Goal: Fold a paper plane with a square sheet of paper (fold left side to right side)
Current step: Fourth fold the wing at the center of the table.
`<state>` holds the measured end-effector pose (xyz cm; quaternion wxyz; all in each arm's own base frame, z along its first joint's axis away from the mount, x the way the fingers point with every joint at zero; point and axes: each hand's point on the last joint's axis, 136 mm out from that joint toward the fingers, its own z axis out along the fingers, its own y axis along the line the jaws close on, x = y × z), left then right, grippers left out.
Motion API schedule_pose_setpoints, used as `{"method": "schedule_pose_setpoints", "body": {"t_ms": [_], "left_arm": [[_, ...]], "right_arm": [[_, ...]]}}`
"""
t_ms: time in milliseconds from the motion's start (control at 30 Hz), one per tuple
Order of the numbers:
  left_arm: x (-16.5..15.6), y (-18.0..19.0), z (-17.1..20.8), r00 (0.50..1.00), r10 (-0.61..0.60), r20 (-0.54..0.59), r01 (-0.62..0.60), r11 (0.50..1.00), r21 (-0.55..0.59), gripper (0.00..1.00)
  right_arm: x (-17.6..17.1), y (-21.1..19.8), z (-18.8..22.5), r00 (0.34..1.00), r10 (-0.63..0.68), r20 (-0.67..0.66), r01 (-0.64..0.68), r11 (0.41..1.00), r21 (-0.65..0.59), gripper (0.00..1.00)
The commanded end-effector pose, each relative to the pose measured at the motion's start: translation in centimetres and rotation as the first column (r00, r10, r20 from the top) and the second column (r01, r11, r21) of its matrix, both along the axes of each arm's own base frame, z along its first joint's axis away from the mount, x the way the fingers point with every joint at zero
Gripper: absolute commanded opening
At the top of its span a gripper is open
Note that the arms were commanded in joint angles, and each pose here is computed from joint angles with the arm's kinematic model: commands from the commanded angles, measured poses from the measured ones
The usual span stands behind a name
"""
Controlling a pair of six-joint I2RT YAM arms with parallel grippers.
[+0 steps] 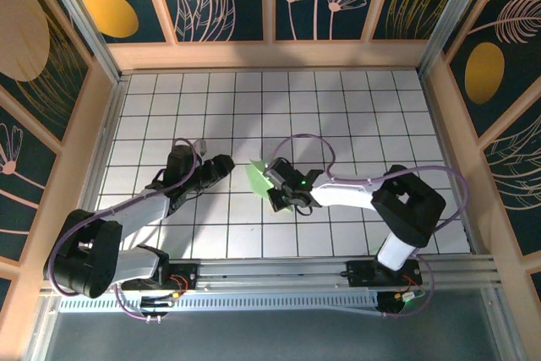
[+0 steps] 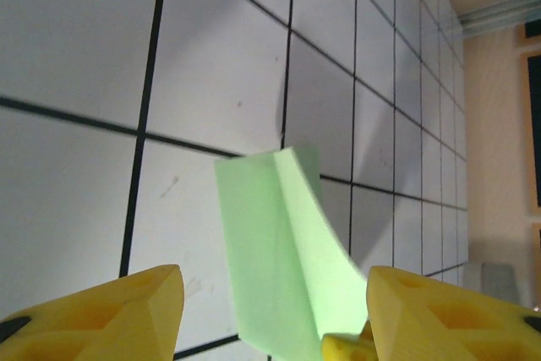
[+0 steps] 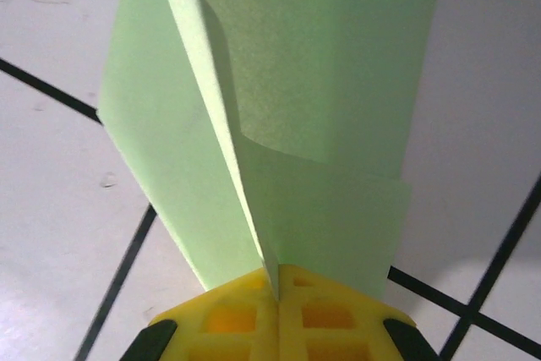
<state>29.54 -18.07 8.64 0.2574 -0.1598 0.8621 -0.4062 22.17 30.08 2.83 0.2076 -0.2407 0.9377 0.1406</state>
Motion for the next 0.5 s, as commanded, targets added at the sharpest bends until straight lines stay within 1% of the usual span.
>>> {"method": "schedule_pose_setpoints", "body": {"t_ms": [0, 133, 267, 467], "left_arm": [[-1.1, -0.5, -0.3, 0.998, -0.056, -0.011, 0.055, 0.998, -0.020, 0.57], [-1.8, -1.4, -0.6, 0.996, -0.089, -0.023, 0.088, 0.995, -0.053, 0.52], [-2.6, -2.7, -0.8, 0.993, -0.114, -0.034, 0.112, 0.992, -0.060, 0.51], [-3.4, -4.0, -1.7, 0.989, -0.136, -0.066, 0.132, 0.990, -0.053, 0.48]], "right_arm": [[-1.2, 2.1, 1.6, 0.991, 0.089, -0.095, -0.068, 0.977, 0.204, 0.00], [-1.4, 2.0, 1.4, 0.979, 0.100, -0.179, -0.042, 0.953, 0.299, 0.00], [-1.3, 1.8, 1.6, 0.968, 0.099, -0.232, 0.001, 0.918, 0.396, 0.00], [-1.3, 1.2, 1.2, 0.955, 0.094, -0.282, 0.043, 0.895, 0.444, 0.00]]}}
